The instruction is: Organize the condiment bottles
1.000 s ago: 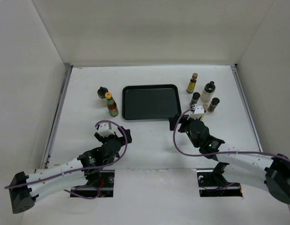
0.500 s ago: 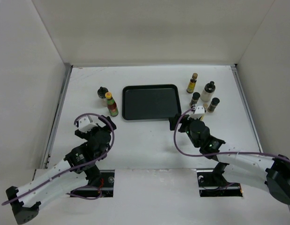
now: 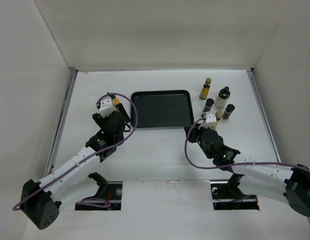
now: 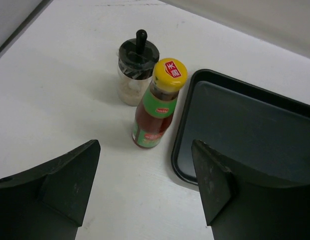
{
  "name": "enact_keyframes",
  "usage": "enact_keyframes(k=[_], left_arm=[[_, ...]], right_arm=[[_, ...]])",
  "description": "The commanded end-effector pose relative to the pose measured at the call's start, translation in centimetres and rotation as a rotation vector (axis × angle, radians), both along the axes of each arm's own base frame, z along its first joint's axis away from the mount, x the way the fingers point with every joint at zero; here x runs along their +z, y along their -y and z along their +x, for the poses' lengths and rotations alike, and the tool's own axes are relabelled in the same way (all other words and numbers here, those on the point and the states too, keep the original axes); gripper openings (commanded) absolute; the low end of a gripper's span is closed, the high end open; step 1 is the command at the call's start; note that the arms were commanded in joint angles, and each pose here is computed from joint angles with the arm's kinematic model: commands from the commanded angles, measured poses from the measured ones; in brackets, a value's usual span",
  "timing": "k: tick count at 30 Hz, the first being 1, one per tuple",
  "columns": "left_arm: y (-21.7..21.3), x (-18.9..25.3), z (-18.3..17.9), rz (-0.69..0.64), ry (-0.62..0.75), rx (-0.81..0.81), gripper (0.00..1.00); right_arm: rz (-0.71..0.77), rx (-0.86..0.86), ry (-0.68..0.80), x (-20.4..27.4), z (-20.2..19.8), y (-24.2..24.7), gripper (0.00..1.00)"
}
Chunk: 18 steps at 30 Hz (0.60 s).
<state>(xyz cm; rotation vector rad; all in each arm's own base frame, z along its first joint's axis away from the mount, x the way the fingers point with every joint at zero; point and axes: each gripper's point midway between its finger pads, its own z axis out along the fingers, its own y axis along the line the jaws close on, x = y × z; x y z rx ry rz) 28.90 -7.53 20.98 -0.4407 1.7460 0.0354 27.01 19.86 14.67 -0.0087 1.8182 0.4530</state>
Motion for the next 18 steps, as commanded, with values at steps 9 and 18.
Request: enact_keyframes(k=[9, 18], left_arm=[[0.4, 1.1, 6.9, -0.037, 0.031, -0.029, 0.72], [1.1, 1.9, 8.7, -0.023, 0.049, -0.034, 0.62]], right_arm=[[0.046, 0.162, 0.051, 2.6, -1.1, -4.4, 0.37], [0.017, 0.221, 0.065, 2.4, -1.9, -6.4, 0.8]])
